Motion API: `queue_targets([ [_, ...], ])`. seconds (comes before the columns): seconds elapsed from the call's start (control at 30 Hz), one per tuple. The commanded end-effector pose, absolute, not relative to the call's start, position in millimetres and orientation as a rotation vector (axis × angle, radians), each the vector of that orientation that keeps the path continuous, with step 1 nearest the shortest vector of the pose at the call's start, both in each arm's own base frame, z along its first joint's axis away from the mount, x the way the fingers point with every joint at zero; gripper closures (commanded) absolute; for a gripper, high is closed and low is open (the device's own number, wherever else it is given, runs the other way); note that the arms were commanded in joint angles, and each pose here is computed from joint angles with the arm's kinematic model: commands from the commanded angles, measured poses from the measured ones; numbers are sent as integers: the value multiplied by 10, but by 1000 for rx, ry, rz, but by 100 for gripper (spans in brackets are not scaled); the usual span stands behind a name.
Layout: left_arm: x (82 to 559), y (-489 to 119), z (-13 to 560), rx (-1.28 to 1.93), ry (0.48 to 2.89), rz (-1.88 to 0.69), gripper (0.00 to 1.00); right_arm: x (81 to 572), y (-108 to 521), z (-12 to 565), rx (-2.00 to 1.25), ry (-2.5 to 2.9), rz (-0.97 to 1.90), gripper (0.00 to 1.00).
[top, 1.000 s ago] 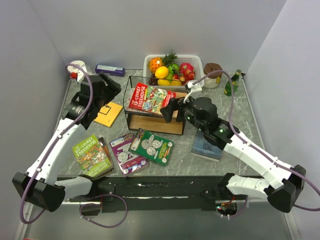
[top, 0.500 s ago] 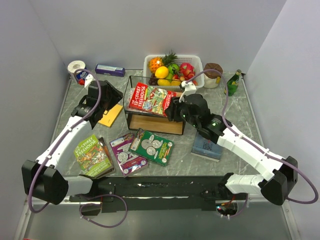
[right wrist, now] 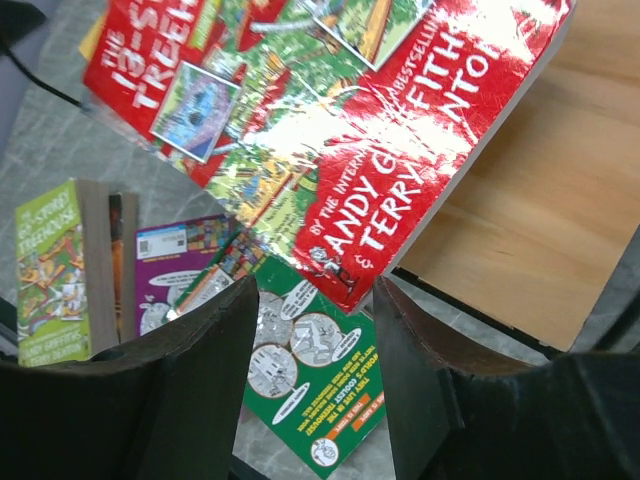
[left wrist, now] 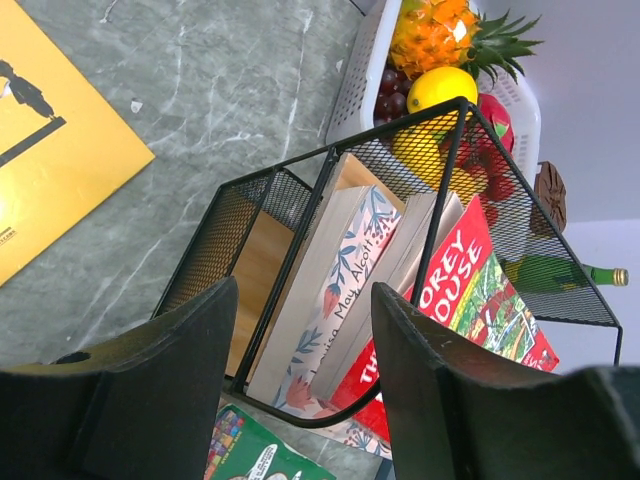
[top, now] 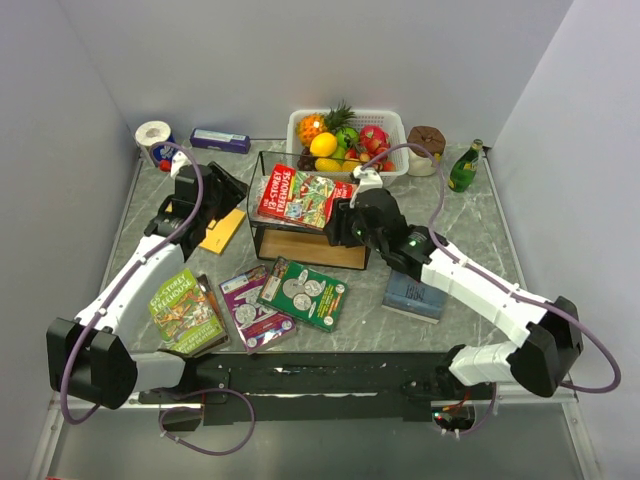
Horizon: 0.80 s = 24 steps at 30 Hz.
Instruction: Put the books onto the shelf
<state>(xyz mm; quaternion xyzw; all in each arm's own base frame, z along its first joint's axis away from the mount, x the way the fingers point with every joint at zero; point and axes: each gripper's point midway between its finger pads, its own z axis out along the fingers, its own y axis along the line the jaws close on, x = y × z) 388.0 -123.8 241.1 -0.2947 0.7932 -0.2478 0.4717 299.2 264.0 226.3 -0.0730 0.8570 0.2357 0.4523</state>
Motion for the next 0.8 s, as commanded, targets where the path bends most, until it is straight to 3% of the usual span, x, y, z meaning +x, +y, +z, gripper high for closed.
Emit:
queue_targets([
  [0.0,3830,-1428,2547,-631,1933,-712,38,3044,2724,2393,-147,2101,608,42],
  [0.77,3779,-1469,2514,-600,1944,-737,37,3283,2693,2426,-181,2100,457,43],
])
